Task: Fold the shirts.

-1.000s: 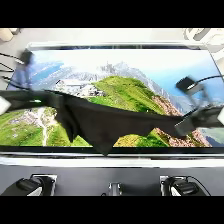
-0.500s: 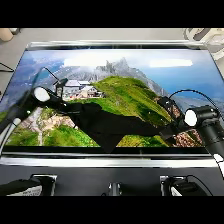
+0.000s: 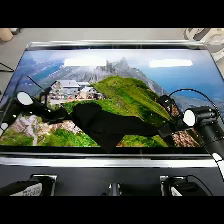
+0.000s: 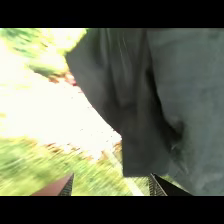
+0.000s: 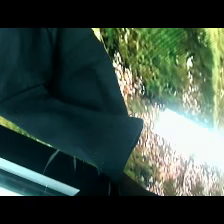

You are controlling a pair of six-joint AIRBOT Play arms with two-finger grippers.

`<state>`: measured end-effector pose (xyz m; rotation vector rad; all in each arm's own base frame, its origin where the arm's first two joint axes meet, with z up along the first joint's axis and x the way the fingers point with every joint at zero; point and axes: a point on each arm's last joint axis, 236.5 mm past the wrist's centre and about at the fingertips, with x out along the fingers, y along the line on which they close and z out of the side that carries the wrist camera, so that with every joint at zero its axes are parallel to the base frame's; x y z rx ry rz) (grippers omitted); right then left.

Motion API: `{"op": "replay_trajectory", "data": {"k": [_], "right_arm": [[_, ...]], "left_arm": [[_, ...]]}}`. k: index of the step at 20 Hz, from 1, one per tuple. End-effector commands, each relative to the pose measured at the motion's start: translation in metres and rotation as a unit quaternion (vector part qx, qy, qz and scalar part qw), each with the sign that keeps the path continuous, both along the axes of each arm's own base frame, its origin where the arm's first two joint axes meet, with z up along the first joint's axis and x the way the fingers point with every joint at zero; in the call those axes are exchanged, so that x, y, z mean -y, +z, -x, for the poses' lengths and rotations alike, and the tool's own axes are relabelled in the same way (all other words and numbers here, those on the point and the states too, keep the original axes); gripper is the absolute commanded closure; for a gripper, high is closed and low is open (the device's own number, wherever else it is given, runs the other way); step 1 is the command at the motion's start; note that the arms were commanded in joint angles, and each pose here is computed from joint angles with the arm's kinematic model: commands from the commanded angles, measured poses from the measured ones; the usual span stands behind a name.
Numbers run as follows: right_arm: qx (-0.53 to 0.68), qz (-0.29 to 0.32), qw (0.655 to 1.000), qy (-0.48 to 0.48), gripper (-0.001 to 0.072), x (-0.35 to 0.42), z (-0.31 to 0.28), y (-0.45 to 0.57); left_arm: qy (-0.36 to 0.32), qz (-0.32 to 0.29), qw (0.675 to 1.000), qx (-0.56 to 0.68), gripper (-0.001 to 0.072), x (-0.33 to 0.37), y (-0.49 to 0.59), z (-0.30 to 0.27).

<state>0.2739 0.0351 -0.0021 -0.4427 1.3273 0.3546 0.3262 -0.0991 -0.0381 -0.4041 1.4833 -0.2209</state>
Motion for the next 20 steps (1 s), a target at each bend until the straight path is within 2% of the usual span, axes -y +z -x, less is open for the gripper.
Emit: {"op": "replay_trajectory", "data": {"k": [1, 4, 5, 7, 8, 10, 13, 17, 18, 20], "right_arm": [[0.004, -0.001, 1.0, 0.001, 0.0697, -0.001, -0.002, 0.0], [0.004, -0.001, 1.0, 0.001, 0.0697, -0.001, -0.002, 0.0], [0.004, -0.001, 1.0, 0.001, 0.0697, -0.001, -0.002, 0.0], [0.004, -0.001, 1.0, 0.001, 0.0697, -0.001, -0.002, 0.0], [0.004, -0.001, 1.0, 0.001, 0.0697, -0.001, -0.002, 0.0], [0.005, -0.001, 1.0, 0.001, 0.0697, -0.001, -0.003, 0.0], [0.008, -0.001, 1.0, 0.001, 0.0697, -0.001, -0.004, 0.0], [0.013, 0.0, 1.0, 0.003, 0.0697, 0.0, -0.006, 0.001], [0.013, 0.0, 1.0, 0.003, 0.0697, 0.0, -0.006, 0.001], [0.014, -0.002, 1.0, 0.003, 0.0697, -0.001, -0.007, 0.001]], "left_arm": [[0.023, 0.03, 0.999, 0.022, 0.0166, 0.029, -0.023, -0.005], [0.012, 0.025, 0.999, 0.015, 0.0179, 0.041, -0.037, -0.005], [0.011, 0.024, 1.0, 0.007, 0.0235, 0.041, -0.043, -0.004], [0.012, 0.022, 1.0, 0.0, 0.0416, 0.041, -0.049, -0.003], [0.014, 0.022, 1.0, 0.004, 0.0473, 0.041, -0.05, -0.006], [0.015, 0.022, 1.0, 0.01, 0.068, 0.04, -0.048, -0.008], [-0.009, 0.022, 0.999, 0.045, 0.0682, 0.042, -0.032, -0.021], [-0.019, 0.03, 0.988, 0.15, 0.068, 0.044, 0.04, -0.063], [-0.019, 0.032, 0.985, 0.168, 0.0654, 0.044, 0.054, -0.07], [-0.033, 0.035, 0.986, 0.159, -0.0013, 0.047, 0.062, -0.066]]}}
